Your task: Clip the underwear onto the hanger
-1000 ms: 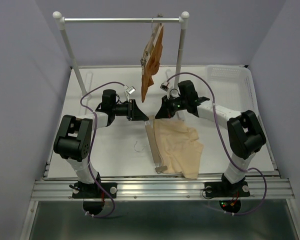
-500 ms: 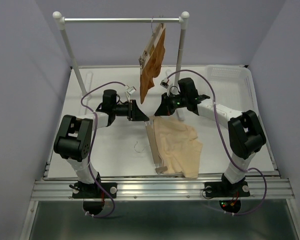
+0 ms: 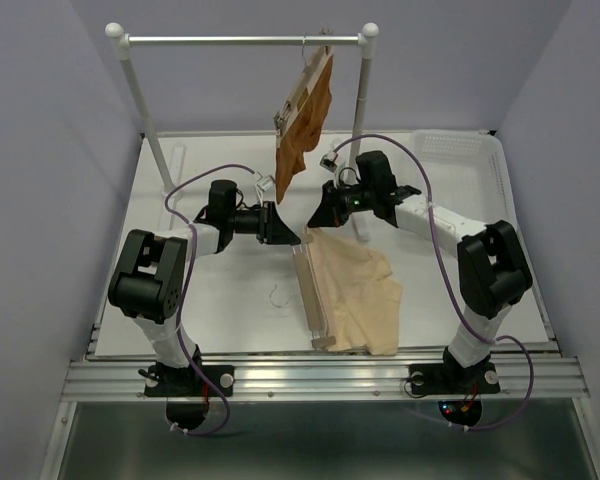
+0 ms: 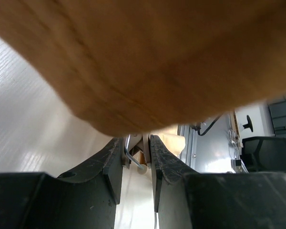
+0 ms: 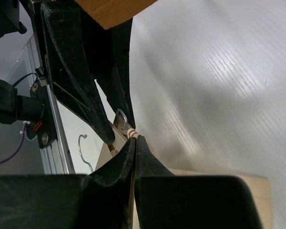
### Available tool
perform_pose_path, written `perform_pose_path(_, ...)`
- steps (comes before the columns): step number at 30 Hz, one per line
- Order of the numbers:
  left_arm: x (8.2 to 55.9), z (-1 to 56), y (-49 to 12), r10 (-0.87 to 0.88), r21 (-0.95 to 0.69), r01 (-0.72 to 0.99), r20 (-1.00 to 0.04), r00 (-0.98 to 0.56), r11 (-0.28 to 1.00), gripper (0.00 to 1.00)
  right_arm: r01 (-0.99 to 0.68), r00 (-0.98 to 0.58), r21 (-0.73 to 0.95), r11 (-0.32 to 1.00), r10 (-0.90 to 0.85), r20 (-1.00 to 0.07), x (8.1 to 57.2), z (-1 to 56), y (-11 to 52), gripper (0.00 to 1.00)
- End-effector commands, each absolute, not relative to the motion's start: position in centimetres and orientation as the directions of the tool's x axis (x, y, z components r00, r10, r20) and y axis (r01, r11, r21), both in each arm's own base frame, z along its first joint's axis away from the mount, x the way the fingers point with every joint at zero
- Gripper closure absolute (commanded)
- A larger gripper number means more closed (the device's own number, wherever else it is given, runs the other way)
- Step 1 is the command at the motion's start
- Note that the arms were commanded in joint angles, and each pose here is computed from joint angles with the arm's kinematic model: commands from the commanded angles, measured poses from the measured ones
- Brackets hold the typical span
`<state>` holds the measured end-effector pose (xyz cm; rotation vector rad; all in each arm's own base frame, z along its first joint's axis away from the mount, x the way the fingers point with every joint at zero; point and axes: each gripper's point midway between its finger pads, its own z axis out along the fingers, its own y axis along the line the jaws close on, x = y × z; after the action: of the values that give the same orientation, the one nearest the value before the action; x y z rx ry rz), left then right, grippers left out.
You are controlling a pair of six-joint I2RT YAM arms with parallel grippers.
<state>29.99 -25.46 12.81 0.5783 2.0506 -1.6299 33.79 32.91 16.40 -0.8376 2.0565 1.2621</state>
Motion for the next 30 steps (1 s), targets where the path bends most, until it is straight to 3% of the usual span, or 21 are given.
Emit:
perform_pose_path(1,31.3,13.4,-25.9,0.061,-0.69,0.69,-0.696,-0.715,0.218,1.0,-0.817,-0.55,0.491,0.302,-0.156,-0.82,34.9,21.2,33.6,0.99)
perform_pose_path(11,31.7,14.0,-26.0,0.057,-0.688,0.69,-0.698,-0.714,0.224,1.0,-0.796,-0.586,0.521,0.307,-0.179,-0.79,34.8,19.9,33.6,0.99)
perform_pose_path(16,31.6,14.5,-25.9,0.052,-0.684,0.695,-0.703,-0.709,0.221,0.48,-0.789,-0.591,0.517,0.332,-0.184,-0.785,35.2,19.3,33.5,0.99)
perform_pose_path(17,31.5,14.6,-25.9,0.053,-0.684,0.695,-0.703,-0.709,0.22,0.08,-0.789,-0.592,0.517,0.334,-0.185,-0.784,35.1,19.3,33.5,0.99)
perform_pose_path(18,31.5,14.7,-25.9,0.052,-0.681,0.698,-0.706,-0.706,0.221,0.01,-0.789,-0.591,0.515,0.336,-0.184,-0.785,35.2,19.4,33.4,0.99)
perform_pose_path(26,31.7,15.7,-25.7,0.018,-0.696,0.671,-0.691,-0.723,0.256,0.01,-0.779,-0.596,0.507,0.368,-0.186,-0.781,35.5,19.1,33.2,0.99)
perform_pose_path(30,32.3,15.4,-24.8,-0.046,-0.698,0.606,-0.669,-0.742,0.382,0.01,-0.767,-0.603,0.498,0.403,-0.19,-0.775,35.6,18.4,32.7,0.99)
